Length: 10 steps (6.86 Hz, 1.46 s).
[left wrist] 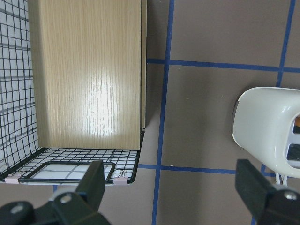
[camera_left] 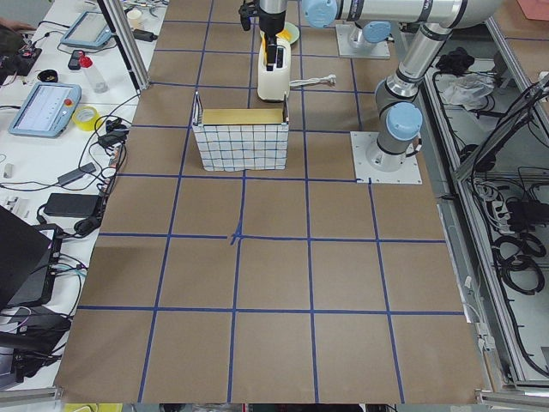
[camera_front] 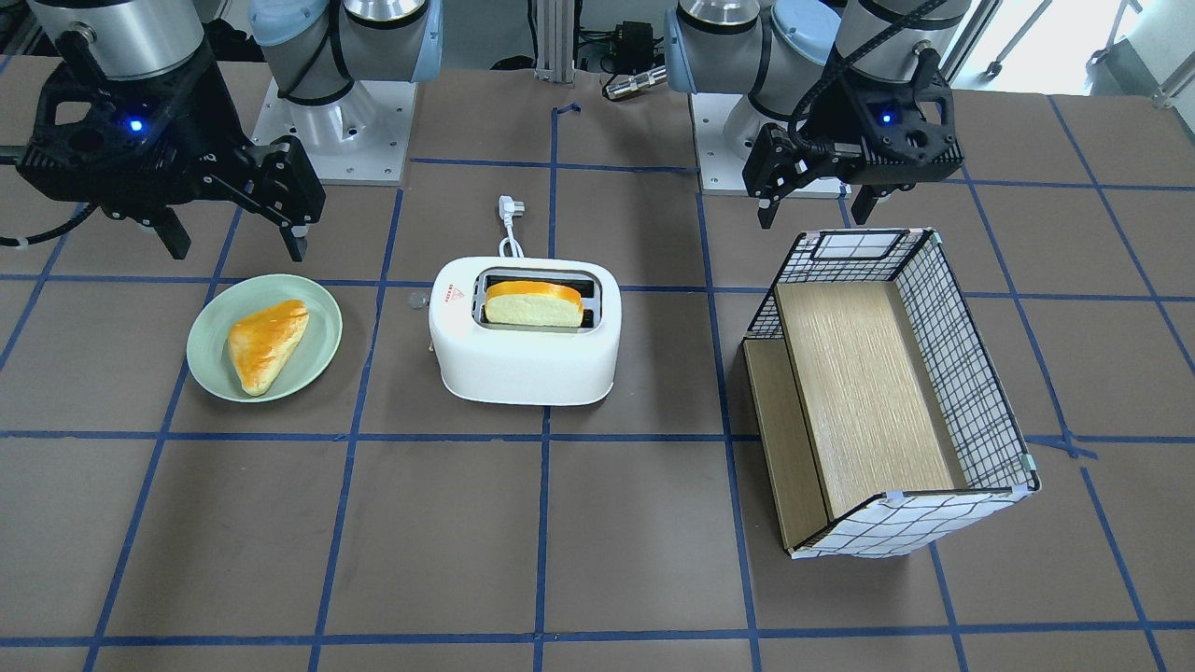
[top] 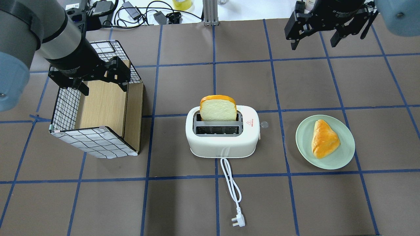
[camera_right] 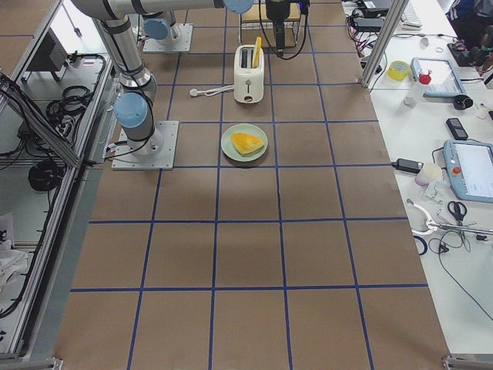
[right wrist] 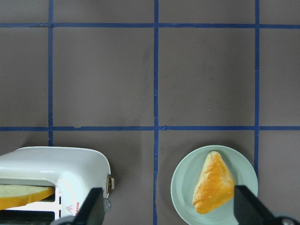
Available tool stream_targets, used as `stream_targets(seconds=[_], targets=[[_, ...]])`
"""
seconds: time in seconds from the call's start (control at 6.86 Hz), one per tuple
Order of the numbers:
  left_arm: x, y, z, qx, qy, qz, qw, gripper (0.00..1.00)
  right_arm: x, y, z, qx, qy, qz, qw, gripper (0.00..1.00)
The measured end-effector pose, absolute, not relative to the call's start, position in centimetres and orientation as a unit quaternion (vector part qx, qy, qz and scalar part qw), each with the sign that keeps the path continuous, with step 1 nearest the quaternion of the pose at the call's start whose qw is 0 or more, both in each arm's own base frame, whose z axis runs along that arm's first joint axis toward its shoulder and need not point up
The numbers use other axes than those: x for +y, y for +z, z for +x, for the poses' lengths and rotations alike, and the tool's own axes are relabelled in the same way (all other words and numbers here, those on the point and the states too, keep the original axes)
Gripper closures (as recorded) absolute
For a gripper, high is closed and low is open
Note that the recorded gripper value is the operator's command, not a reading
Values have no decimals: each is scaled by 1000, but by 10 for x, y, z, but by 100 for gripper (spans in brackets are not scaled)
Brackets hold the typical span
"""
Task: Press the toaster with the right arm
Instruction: 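Move the right gripper down toward the toaster's side lever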
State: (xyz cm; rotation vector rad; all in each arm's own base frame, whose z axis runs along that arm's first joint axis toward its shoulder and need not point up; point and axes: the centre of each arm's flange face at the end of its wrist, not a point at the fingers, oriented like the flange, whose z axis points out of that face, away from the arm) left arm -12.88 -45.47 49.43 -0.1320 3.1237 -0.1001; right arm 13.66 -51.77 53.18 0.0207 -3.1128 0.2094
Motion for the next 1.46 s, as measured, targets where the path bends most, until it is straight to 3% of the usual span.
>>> stream_targets(seconds=[0.15, 0.29, 0.88, 1.46], targets=[[-455, 494, -129, 999, -32, -42, 7, 0, -517, 531, 137, -998, 65, 7, 10, 65], [-455, 494, -129, 999, -32, -42, 7, 0, -516, 530, 137, -998, 59, 8, 9, 100], [-455, 494, -129, 999, -32, -42, 7, 0, -509, 496, 148, -991, -24, 26, -128, 100], [-455, 494, -129, 999, -32, -42, 7, 0, -496, 387, 127, -956, -88, 49, -277, 100]])
